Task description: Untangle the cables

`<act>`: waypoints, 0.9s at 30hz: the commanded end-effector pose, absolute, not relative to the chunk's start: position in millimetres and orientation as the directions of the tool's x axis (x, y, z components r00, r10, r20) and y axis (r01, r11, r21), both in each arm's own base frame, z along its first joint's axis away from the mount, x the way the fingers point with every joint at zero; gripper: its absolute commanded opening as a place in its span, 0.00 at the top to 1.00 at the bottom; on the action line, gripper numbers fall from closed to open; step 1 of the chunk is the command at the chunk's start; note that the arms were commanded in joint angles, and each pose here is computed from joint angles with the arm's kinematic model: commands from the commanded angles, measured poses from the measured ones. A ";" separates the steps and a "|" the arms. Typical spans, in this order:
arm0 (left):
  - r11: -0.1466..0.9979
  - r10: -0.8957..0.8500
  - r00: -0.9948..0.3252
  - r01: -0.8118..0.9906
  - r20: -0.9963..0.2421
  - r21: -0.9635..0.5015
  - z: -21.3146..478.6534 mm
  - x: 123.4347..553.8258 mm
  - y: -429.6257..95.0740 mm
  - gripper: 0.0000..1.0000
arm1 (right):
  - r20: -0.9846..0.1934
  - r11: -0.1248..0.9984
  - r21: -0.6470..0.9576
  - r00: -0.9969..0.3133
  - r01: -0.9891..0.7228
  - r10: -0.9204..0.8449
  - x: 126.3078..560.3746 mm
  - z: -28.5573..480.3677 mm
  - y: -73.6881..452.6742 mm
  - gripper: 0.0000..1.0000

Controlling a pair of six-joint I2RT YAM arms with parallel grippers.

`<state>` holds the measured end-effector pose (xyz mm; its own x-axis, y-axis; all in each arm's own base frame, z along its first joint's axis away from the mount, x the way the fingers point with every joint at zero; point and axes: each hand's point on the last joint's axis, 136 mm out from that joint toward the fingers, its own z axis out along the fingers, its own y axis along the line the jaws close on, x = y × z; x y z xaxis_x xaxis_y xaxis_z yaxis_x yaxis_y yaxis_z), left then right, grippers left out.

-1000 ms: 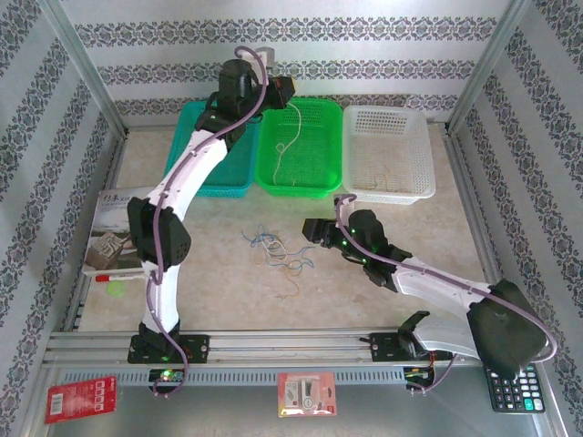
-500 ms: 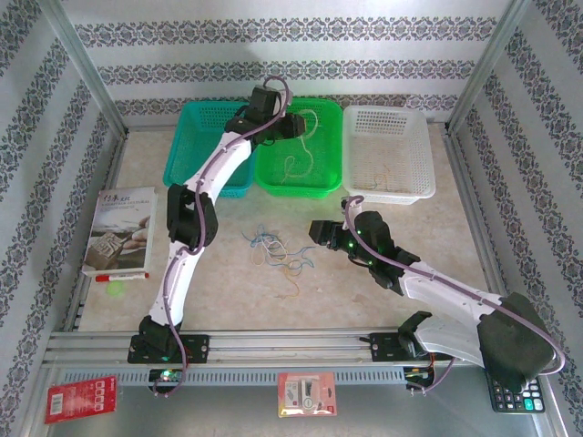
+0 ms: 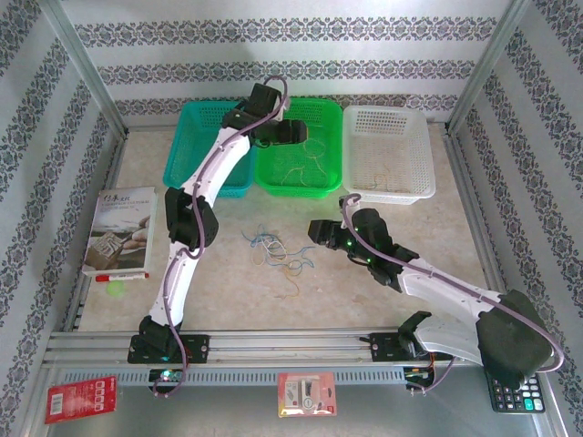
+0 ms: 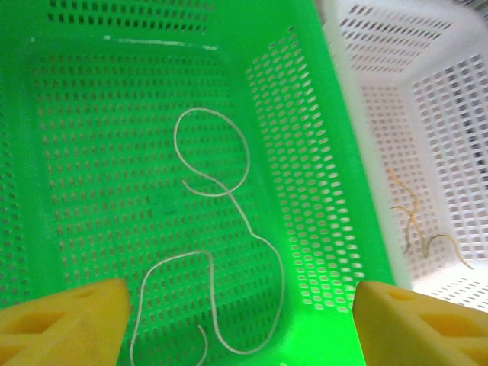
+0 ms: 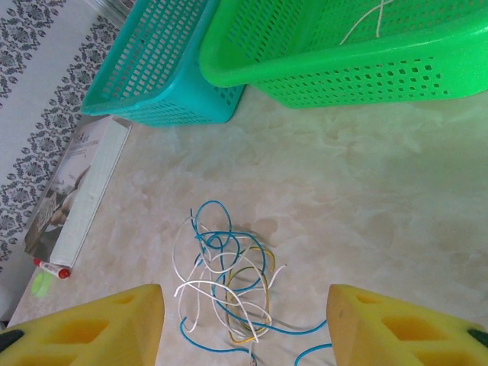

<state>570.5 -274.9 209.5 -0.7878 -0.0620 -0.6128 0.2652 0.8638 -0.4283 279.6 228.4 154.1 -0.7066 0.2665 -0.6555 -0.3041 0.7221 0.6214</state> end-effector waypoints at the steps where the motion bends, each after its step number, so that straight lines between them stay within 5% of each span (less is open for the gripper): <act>1: 0.830 -0.072 -0.689 0.360 -0.721 -0.427 308.0 543.7 -272.1 0.22 | -0.673 0.733 0.601 -0.697 -0.320 0.247 284.4 163.8 227.7 0.41; 12: 0.828 -0.140 -0.580 0.376 -0.802 -0.416 343.8 462.4 -233.3 0.17 | -0.631 0.767 0.568 -0.756 -0.298 0.174 273.9 150.2 226.8 0.41; 27: 0.827 -0.413 -0.578 0.087 -0.704 -0.556 251.9 343.8 -141.8 0.12 | -0.627 0.772 0.488 -0.779 -0.408 -0.015 259.3 144.6 266.7 0.41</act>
